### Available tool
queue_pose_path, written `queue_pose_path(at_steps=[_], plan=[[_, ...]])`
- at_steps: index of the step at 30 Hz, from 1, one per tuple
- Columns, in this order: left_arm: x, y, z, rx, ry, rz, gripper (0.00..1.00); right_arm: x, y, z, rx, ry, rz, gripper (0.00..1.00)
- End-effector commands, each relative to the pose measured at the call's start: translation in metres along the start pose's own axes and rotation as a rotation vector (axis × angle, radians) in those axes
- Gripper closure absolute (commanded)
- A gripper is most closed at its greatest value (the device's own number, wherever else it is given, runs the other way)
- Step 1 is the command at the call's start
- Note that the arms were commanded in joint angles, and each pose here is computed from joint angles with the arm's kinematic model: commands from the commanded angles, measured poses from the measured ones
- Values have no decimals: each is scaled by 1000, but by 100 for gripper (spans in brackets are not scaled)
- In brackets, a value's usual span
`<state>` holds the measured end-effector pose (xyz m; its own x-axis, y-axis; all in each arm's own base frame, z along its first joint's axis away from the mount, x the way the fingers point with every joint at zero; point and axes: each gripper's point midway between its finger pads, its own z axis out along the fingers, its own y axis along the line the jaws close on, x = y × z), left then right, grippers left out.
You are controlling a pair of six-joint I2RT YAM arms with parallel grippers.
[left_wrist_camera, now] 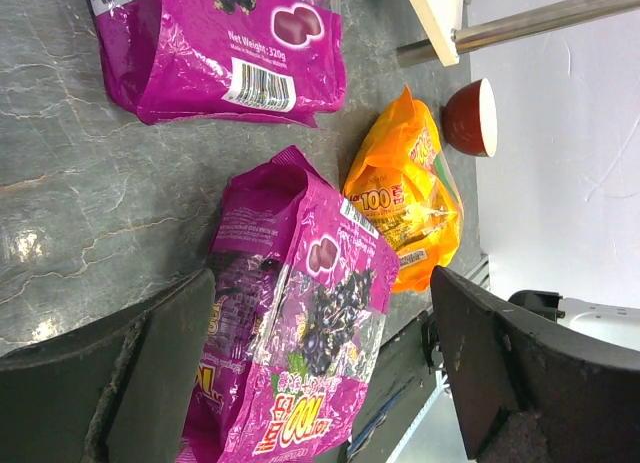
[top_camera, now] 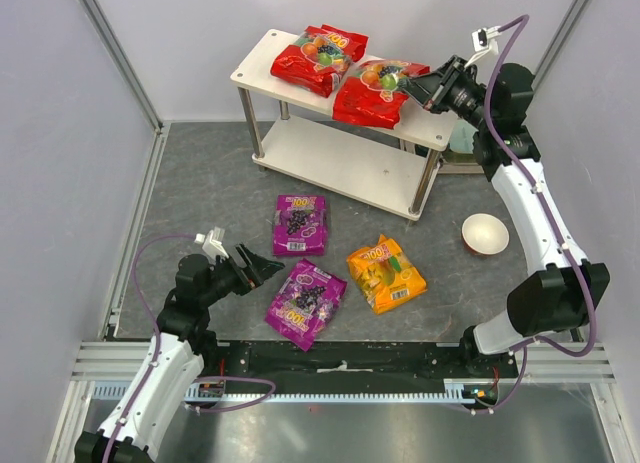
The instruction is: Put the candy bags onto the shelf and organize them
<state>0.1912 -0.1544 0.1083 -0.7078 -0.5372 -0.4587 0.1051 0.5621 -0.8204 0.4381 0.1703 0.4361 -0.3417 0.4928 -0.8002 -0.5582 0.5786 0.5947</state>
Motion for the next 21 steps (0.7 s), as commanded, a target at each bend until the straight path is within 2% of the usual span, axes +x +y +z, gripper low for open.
queue_pose_path(at_steps=[1,14,21], plan=[[-1,-8,0,40,2,21,5,-21,-7,0,27,-80,-47,100],[0,-6,1,33,6,18,5,-17,-24,18,25,-58,-13,99],[0,-6,1,33,8,21,5,-18,-26,22,14,-55,-8,92]])
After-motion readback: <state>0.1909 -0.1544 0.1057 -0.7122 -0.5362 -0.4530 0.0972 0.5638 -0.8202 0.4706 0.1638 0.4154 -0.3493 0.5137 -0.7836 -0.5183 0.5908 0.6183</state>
